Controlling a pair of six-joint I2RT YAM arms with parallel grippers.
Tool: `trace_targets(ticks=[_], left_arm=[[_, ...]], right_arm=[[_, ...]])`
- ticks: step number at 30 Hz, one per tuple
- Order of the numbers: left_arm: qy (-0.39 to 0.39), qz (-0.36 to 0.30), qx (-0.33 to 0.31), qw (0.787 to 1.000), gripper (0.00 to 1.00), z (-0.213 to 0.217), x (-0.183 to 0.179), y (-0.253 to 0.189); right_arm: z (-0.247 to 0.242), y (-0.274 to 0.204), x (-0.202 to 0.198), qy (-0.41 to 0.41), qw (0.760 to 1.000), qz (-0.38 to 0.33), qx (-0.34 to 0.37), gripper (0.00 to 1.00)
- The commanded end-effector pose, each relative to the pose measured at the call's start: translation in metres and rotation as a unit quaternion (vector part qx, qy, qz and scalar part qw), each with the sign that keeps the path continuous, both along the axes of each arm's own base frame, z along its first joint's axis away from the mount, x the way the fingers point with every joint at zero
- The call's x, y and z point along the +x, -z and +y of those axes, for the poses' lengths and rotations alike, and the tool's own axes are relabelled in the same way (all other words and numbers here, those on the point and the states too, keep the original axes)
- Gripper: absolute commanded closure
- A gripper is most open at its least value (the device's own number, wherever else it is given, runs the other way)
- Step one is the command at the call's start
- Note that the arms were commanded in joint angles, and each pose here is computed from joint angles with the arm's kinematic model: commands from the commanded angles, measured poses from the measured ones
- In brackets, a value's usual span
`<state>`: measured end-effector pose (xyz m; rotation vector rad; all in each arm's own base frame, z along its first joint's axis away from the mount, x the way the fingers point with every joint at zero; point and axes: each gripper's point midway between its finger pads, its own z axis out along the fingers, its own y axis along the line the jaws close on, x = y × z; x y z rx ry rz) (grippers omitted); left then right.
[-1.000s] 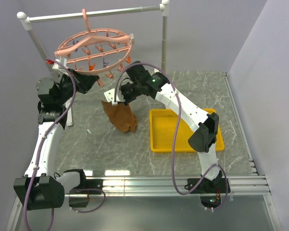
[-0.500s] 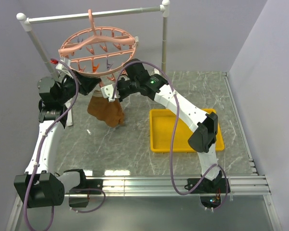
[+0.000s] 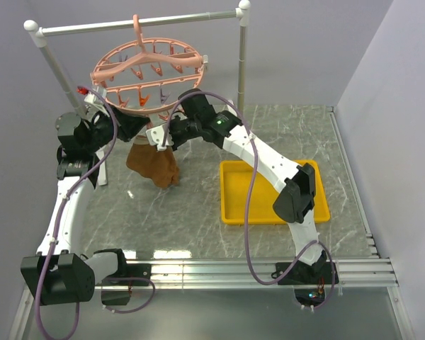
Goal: Clip the underwear to the hanger
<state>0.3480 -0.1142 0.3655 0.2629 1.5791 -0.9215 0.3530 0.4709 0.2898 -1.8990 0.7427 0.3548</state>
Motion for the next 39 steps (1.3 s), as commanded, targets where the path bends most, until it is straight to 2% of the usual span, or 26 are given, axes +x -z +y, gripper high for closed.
trace_targets(ticks=[1,10,26,39], left_arm=[[0.038,-0.026,0.019,0.999,1.00,-0.008,-0.011,-0.013],[0.032,-0.052,0.046,0.997,1.00,-0.005,-0.011,-0.013],[0.081,-0.058,0.075,0.992,1.00,-0.012,-0.017,0.001],[0.091,-0.099,0.115,0.984,1.00,-0.012,-0.023,0.006]], right_arm=[[0.011,-0.034,-0.002,-0.007,0.999,-0.023,0.040,1.00],[0.012,-0.044,-0.005,-0.009,0.998,-0.018,0.053,1.00],[0.015,-0.047,-0.002,0.000,0.998,-0.008,0.062,1.00],[0.016,-0.049,-0.005,-0.001,0.998,-0.003,0.066,1.00]])
